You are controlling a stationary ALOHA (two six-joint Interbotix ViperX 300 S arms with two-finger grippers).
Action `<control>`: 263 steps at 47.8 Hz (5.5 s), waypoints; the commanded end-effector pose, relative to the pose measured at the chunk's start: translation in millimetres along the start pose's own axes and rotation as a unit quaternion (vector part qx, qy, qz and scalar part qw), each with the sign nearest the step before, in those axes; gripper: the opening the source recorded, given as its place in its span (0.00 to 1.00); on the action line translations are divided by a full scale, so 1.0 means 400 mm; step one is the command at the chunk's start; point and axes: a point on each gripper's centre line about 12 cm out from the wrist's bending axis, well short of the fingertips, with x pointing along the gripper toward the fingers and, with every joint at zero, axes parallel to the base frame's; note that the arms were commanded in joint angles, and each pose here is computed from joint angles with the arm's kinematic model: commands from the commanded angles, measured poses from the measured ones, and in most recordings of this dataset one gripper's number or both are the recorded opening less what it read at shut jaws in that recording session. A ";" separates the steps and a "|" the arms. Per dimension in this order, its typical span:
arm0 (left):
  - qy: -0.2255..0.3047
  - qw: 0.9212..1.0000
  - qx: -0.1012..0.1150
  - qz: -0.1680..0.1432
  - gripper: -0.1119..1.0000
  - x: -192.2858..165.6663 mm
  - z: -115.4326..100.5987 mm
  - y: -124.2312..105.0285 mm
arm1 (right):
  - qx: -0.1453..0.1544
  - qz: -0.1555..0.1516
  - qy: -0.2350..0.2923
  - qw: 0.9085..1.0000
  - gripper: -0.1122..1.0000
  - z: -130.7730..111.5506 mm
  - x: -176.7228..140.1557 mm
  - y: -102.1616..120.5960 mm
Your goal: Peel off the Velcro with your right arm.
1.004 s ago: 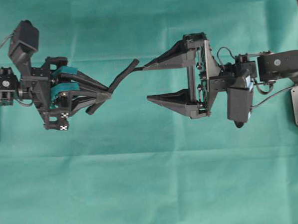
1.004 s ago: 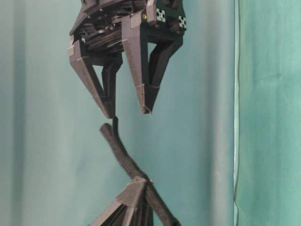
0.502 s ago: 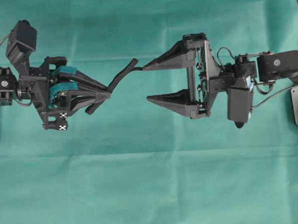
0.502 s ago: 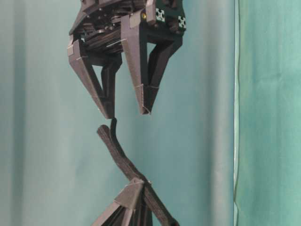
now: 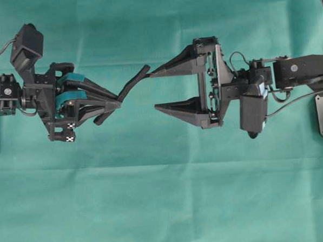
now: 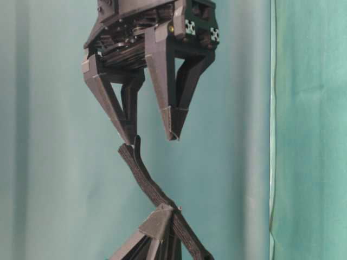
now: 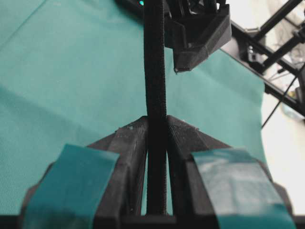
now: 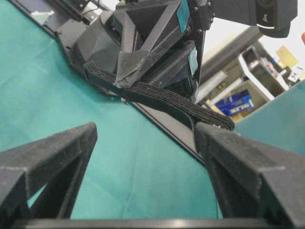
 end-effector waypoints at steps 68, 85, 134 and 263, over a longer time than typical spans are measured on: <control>-0.011 1.000 0.001 -0.012 0.19 0.001 0.015 -0.018 | 0.001 -0.023 -0.017 1.000 0.08 0.005 0.028 -0.039; -0.010 1.000 0.002 -0.014 0.19 -0.001 0.013 -0.019 | 0.001 -0.031 -0.035 0.999 0.02 0.017 0.027 -0.044; -0.012 1.000 0.001 -0.019 0.19 0.000 0.016 -0.028 | 0.007 -0.029 -0.030 0.999 0.02 0.011 0.029 -0.041; -0.025 0.999 0.003 -0.037 0.19 -0.003 0.021 -0.048 | 0.010 0.013 -0.031 0.999 0.02 0.004 0.068 0.037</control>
